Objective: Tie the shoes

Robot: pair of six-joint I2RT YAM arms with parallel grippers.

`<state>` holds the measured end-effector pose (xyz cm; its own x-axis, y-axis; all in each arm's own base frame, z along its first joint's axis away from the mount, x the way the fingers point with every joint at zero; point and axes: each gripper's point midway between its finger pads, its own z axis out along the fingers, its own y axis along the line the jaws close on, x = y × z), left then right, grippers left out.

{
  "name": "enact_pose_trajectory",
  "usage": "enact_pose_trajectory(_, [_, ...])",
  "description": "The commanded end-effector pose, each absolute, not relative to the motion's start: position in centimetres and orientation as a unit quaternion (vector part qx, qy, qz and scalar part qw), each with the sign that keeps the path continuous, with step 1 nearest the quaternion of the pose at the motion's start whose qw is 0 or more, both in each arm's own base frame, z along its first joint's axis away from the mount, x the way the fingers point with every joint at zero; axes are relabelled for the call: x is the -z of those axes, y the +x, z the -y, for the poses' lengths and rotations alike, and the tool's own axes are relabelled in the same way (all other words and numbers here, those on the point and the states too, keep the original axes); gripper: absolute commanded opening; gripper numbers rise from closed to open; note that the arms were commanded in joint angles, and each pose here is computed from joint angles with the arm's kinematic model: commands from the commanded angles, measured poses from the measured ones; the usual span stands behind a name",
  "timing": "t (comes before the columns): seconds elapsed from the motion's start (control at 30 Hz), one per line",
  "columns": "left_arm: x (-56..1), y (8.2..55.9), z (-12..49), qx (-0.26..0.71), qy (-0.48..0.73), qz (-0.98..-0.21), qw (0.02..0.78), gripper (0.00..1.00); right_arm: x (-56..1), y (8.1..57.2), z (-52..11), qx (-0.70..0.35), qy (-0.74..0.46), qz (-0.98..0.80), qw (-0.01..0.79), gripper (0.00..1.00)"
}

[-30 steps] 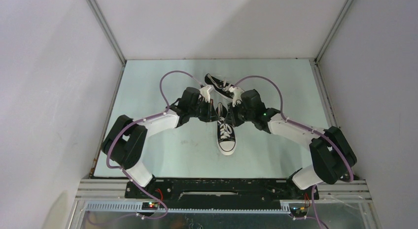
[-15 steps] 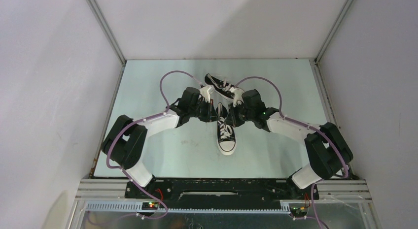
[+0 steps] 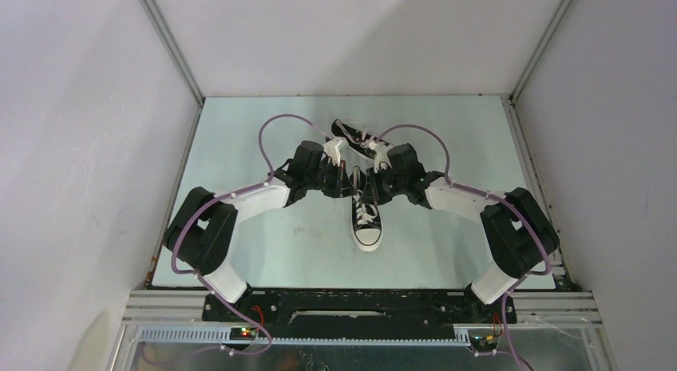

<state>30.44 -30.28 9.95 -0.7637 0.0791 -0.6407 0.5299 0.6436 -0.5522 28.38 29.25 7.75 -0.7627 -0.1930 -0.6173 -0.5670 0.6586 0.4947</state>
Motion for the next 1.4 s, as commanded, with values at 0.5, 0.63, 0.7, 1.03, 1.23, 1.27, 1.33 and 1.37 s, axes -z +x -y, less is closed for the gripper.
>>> enact_pose_trajectory(0.5, [-13.1, 31.0, 30.6, 0.417, 0.184, -0.825, 0.334, 0.37, -9.6, 32.6, -30.4, -0.38, -0.178, -0.853, 0.31, 0.0])
enact_pose_trajectory(0.63, [-13.1, 32.1, 29.1, 0.403, 0.15, -0.83, 0.354, 0.42, -9.5, 32.8, -30.2, -0.375, -0.174, -0.856, 0.311, 0.0])
enact_pose_trajectory(0.7, [-12.8, 32.6, 28.3, 0.393, 0.13, -0.836, 0.36, 0.5, -9.3, 32.9, -30.2, -0.375, -0.173, -0.856, 0.31, 0.0])
enact_pose_trajectory(1.03, [-10.7, 34.6, 28.9, 0.423, 0.076, -0.846, 0.316, 0.58, -9.0, 32.5, -30.9, -0.366, -0.192, -0.857, 0.307, 0.0])
enact_pose_trajectory(1.23, [-10.2, 35.1, 29.0, 0.433, 0.035, -0.853, 0.289, 0.6, -9.0, 32.3, -31.1, -0.355, -0.201, -0.858, 0.311, 0.0])
enact_pose_trajectory(1.27, [-9.6, 35.1, 28.9, 0.426, 0.03, -0.859, 0.284, 0.6, -8.9, 32.3, -31.1, -0.354, -0.201, -0.859, 0.312, 0.0])
enact_pose_trajectory(1.33, [-9.4, 35.2, 29.1, 0.43, 0.029, -0.858, 0.278, 0.59, -9.0, 32.3, -31.2, -0.354, -0.202, -0.858, 0.311, 0.0])
enact_pose_trajectory(1.37, [-9.3, 35.3, 29.2, 0.432, 0.026, -0.858, 0.275, 0.58, -8.9, 32.3, -31.2, -0.354, -0.203, -0.859, 0.31, 0.0])
